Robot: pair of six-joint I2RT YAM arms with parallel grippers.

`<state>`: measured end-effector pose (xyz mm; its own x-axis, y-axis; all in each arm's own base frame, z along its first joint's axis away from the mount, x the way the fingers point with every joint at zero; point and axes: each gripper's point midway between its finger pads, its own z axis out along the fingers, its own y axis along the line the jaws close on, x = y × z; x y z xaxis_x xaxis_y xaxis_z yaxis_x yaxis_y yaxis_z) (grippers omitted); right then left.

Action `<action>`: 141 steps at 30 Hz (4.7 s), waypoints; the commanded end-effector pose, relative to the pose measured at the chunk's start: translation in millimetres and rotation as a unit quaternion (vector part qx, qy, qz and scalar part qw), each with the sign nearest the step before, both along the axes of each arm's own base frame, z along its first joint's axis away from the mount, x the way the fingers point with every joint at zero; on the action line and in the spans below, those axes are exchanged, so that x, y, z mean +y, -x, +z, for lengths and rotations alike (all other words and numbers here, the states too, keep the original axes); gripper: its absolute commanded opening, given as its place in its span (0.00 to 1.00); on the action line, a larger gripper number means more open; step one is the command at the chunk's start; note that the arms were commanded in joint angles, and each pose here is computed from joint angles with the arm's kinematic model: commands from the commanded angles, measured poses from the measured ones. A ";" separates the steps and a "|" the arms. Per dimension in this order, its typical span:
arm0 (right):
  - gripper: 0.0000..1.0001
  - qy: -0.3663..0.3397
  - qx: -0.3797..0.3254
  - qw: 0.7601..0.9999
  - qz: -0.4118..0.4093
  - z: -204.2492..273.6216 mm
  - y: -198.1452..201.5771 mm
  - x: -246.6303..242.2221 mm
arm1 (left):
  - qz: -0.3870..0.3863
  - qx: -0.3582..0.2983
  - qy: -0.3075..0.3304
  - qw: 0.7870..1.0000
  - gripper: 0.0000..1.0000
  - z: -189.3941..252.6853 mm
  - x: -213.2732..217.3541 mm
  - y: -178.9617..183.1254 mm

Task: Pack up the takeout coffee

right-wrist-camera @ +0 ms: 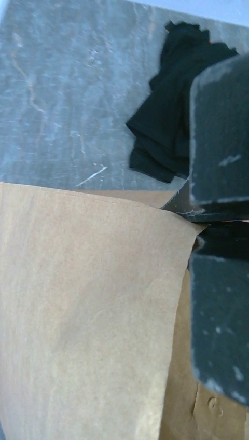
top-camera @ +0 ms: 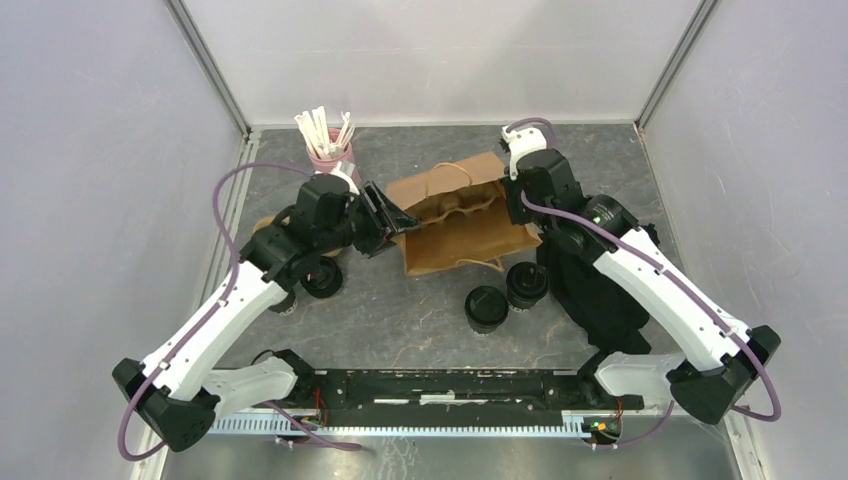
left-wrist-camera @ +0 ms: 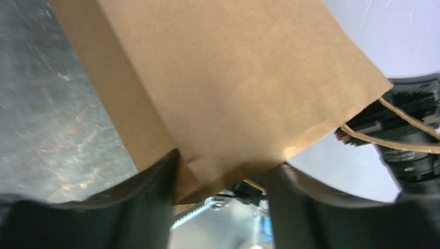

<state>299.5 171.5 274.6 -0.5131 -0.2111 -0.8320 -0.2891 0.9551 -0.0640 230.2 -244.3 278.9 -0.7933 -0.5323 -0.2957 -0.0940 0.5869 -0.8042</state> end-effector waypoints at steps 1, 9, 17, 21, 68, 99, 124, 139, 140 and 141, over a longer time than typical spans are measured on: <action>0.00 0.019 -0.065 0.996 0.052 46.1 -16.0 10.8 | -0.035 -0.124 -0.096 0.987 0.73 38.0 26.6 -0.9; 0.00 0.023 -0.059 0.994 0.090 49.0 -29.6 31.0 | -0.202 -0.355 -0.168 0.897 0.90 126.1 16.7 7.2; 0.00 0.046 -0.045 0.991 0.120 41.2 -38.6 39.8 | -0.283 -0.360 -0.147 0.877 0.93 127.8 -12.0 7.3; 0.00 0.059 -0.034 0.991 0.112 34.5 -41.1 33.4 | -0.221 -0.341 -0.149 0.901 0.93 133.2 4.0 5.7; 0.45 0.050 0.028 0.994 0.088 30.0 -62.5 20.1 | -0.199 -0.289 -0.050 0.935 0.02 124.9 -57.2 -53.9; 0.89 -0.462 0.171 0.864 0.105 64.6 124.0 55.4 | -0.080 -0.220 0.067 0.970 0.02 122.5 -60.0 -73.7; 0.16 -0.499 -0.003 0.856 0.135 139.8 30.7 87.5 | 0.023 -0.206 0.044 0.977 0.02 128.5 -9.9 -97.8; 0.00 -0.511 0.040 0.824 0.242 172.5 -1.1 142.9 | 0.189 -0.114 -0.060 0.974 0.02 56.3 111.3 -94.5; 0.00 -0.514 0.037 0.819 0.253 179.8 1.3 145.7 | 0.188 -0.111 -0.058 0.974 0.02 56.4 113.6 -93.8; 0.00 -0.514 0.022 0.818 0.259 190.7 2.7 145.1 | 0.179 -0.126 -0.052 0.974 0.02 65.1 111.8 -93.8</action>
